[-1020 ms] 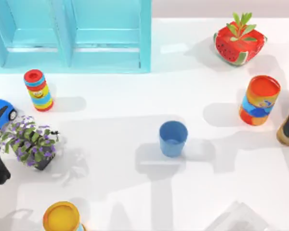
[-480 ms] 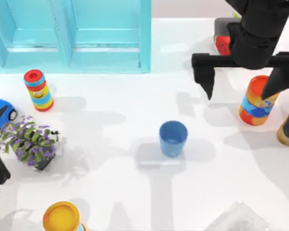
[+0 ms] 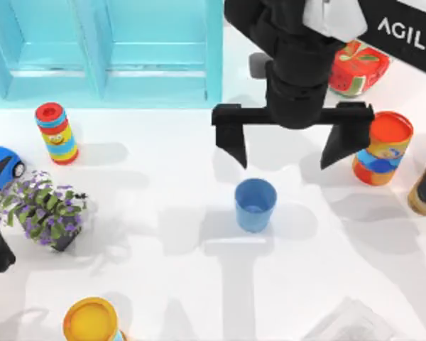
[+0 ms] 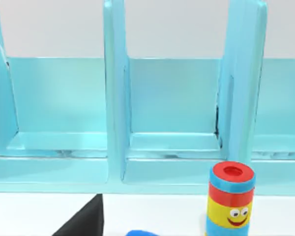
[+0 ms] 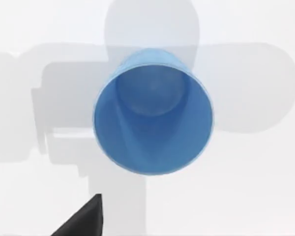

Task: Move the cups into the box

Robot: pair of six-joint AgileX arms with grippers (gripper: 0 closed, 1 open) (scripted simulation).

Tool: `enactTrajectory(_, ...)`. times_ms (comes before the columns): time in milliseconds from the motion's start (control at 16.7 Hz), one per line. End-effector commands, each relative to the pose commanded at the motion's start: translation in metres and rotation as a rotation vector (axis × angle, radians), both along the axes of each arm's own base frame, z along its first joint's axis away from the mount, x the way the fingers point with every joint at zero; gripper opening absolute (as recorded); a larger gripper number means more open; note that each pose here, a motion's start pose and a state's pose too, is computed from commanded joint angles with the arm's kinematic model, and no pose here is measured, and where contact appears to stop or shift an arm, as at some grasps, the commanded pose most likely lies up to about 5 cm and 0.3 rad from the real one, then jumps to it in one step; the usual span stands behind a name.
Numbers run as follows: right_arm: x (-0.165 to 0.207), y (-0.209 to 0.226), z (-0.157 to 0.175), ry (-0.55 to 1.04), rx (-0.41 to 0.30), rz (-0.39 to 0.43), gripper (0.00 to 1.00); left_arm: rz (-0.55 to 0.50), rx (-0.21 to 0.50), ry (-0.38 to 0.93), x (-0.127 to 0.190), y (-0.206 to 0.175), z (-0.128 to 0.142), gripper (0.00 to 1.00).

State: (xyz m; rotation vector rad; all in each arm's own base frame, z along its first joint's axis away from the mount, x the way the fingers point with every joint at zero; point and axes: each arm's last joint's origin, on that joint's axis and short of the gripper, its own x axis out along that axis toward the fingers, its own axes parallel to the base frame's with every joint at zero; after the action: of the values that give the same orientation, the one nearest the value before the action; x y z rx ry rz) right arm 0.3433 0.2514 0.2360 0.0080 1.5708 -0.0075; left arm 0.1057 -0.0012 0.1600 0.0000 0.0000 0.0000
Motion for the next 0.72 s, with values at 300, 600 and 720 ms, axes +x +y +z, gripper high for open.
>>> enactTrajectory(300,0.0,-0.001,-0.004,0.002,-0.001,-0.001,1.0,0.0,0.0,0.0,0.0,0.0,0.0,1.0)
enactTrajectory(600,0.004,0.002,-0.057,-0.005,0.003,0.0,1.0,0.0,0.0,0.0,0.0,0.0,0.0,1.0)
enactTrajectory(720,0.003,0.001,-0.081,-0.007,0.005,0.0,1.0,0.0,0.0,0.0,0.0,0.0,0.0,1.0)
